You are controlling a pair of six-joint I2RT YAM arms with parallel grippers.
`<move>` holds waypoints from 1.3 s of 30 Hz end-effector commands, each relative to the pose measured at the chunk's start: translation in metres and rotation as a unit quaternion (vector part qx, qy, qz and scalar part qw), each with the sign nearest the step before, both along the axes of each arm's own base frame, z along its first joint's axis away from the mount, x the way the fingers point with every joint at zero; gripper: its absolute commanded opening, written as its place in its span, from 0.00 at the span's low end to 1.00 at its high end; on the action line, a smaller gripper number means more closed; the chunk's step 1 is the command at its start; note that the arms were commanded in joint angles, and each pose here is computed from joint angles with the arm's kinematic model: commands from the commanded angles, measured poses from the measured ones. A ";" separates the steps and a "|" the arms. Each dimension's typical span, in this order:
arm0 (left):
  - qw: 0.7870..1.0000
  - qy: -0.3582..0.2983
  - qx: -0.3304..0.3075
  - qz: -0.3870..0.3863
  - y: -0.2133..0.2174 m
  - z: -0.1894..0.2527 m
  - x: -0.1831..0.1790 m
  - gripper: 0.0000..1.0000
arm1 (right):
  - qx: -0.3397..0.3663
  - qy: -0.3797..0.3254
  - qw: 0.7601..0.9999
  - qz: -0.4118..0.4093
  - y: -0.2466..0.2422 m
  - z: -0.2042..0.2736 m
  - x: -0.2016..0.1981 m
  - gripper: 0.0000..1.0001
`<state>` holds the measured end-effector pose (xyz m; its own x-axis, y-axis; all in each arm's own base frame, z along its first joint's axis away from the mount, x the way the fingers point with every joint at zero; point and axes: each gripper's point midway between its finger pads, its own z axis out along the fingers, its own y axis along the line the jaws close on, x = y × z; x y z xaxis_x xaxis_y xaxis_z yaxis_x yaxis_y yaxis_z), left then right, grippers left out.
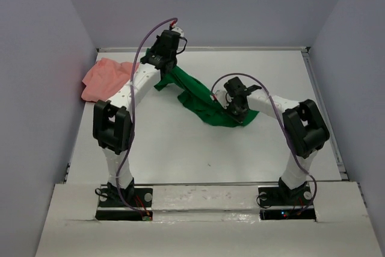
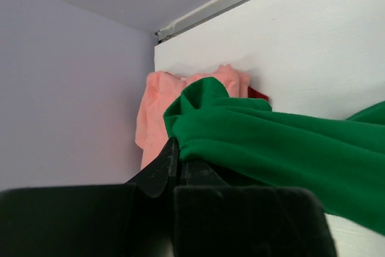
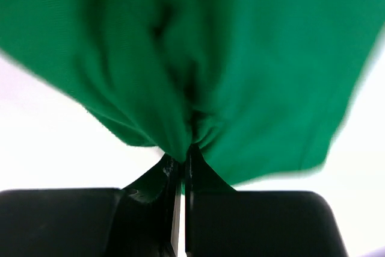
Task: Fold and stack the t-shirts
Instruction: Move the tshirt to the center of the board
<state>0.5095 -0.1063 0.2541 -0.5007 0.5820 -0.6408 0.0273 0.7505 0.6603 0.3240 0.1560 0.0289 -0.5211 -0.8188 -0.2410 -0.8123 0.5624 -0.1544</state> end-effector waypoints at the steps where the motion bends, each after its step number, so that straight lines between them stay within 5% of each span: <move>1: 0.999 -0.046 -0.006 0.016 0.032 0.058 -0.028 0.00 | -0.054 -0.119 0.987 -0.096 -0.071 0.062 0.050 0.00; 15: 0.996 -0.009 -0.075 -0.040 0.050 0.060 -0.123 0.00 | -0.044 -0.273 0.936 -0.218 -0.136 0.167 0.143 0.00; 25: 0.995 0.001 -0.088 -0.041 0.058 0.054 -0.152 0.00 | -0.050 -0.360 0.897 -0.250 -0.160 0.218 0.161 0.00; 34: 0.991 0.035 -0.104 -0.076 0.048 0.048 -0.166 0.00 | -0.051 -0.392 0.886 -0.241 -0.163 0.248 0.157 0.00; 39: 0.968 0.106 -0.126 -0.189 0.018 0.040 -0.196 0.00 | -0.061 -0.392 0.886 -0.239 -0.171 0.249 0.149 0.00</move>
<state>0.3450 -0.0780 0.2780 -0.4741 0.5454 -0.6912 0.3067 0.8382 0.4510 0.4740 0.0121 0.2253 -0.5682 -0.6139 -0.5479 -0.2454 0.7620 -0.5993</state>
